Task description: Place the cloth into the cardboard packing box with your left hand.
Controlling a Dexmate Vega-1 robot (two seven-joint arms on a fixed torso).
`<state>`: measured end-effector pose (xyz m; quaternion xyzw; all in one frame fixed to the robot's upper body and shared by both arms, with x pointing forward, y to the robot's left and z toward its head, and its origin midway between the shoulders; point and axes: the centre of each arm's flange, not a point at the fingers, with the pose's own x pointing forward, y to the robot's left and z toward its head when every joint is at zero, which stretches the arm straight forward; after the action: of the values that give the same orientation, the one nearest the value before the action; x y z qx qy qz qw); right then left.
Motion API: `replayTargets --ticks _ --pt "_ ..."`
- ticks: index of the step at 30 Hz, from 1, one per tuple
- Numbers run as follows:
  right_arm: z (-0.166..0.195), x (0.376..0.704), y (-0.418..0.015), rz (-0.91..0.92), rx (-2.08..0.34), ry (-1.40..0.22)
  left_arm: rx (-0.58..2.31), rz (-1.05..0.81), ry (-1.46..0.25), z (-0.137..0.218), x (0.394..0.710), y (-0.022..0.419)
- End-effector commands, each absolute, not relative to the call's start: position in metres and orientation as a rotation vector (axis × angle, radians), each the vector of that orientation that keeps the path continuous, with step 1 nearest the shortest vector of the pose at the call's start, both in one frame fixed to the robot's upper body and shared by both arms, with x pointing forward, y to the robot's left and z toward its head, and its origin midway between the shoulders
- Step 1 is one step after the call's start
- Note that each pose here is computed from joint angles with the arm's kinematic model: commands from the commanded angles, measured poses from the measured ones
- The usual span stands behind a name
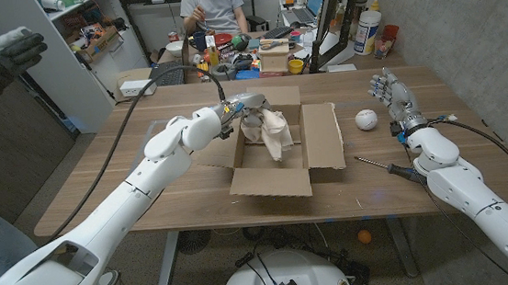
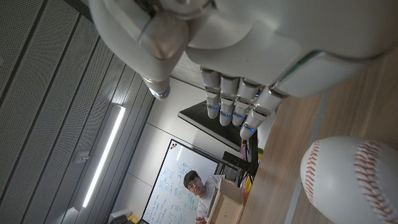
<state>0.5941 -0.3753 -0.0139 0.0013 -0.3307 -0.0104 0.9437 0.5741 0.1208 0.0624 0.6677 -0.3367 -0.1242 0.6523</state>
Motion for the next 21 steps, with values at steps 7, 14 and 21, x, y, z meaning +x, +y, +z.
replayTargets --ticks 7,14,21 --pt "-0.0134 0.5999 -0.3747 -0.01 -0.001 -0.662 1.556 -0.362 -0.599 0.0321 0.5988 0.1154" --pt "-0.0129 0.6013 -0.3743 -0.004 -0.004 -0.659 1.628 -0.447 -0.512 0.0344 0.5978 0.1149" --pt "-0.0138 0.6031 -0.3728 0.002 0.001 -0.659 1.633 -0.453 -0.487 0.0376 0.5961 0.1168"
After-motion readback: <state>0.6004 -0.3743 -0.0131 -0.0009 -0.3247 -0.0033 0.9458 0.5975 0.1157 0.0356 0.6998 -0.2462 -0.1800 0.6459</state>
